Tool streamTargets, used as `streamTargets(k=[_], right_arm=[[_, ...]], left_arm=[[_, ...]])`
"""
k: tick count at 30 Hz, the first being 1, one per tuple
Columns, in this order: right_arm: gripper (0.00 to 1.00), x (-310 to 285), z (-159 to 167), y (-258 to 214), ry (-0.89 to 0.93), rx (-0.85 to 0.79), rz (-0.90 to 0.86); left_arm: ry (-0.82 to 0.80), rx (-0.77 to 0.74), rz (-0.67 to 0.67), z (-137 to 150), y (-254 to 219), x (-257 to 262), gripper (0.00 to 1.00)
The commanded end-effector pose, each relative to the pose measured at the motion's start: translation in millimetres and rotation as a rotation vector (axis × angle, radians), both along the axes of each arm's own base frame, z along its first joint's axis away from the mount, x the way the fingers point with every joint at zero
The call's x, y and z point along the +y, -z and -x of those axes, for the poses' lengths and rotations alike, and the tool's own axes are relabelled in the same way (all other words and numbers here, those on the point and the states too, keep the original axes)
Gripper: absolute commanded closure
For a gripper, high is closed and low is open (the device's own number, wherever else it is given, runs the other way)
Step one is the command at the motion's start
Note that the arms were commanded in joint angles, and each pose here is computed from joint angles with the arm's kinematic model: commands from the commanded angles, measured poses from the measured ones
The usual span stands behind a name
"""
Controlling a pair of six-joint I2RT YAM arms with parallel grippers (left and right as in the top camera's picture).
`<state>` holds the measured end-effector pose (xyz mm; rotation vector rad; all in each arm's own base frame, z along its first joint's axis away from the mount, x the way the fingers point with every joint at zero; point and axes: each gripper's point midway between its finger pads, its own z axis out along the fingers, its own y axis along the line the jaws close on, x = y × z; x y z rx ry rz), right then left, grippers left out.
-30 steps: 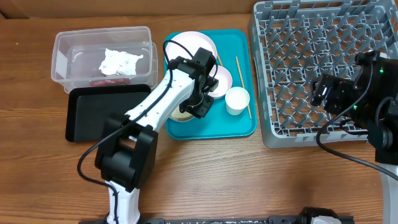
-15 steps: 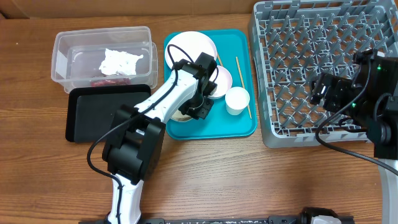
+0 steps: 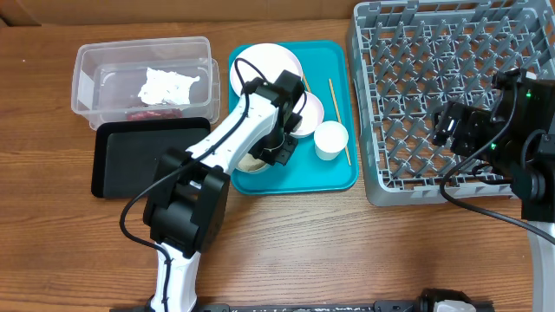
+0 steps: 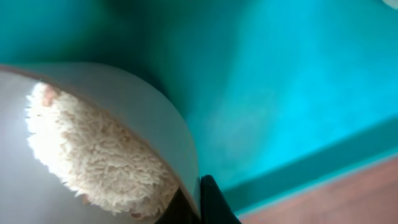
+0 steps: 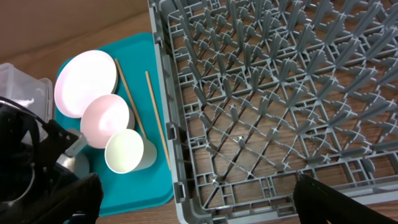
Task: Sort waste into correct bins and load items into the dishwasher
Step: 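Carry the rice bowl over the black tray and tip rice out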
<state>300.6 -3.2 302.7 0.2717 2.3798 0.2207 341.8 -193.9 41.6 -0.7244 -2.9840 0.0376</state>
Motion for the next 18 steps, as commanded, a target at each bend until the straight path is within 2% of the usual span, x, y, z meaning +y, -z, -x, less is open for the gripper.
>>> streamTargets(k=[1, 8, 15, 18], right_arm=[[0.0, -2, -2, -12, 0.01, -0.032, -0.001], [0.0, -2, -2, -12, 0.01, -0.032, -0.001], [0.0, -2, -2, -12, 0.01, -0.032, 0.0], [0.0, -2, -2, -12, 0.01, -0.032, 0.0]], left_arm=[[-0.019, -0.007, 0.076, -7, -29, -15, 0.96], [-0.074, 0.003, 0.226, -17, -98, -24, 0.96], [-0.202, 0.041, 0.279, -12, -143, 16, 0.96], [-0.248, 0.012, 0.295, -9, -163, 36, 0.96]])
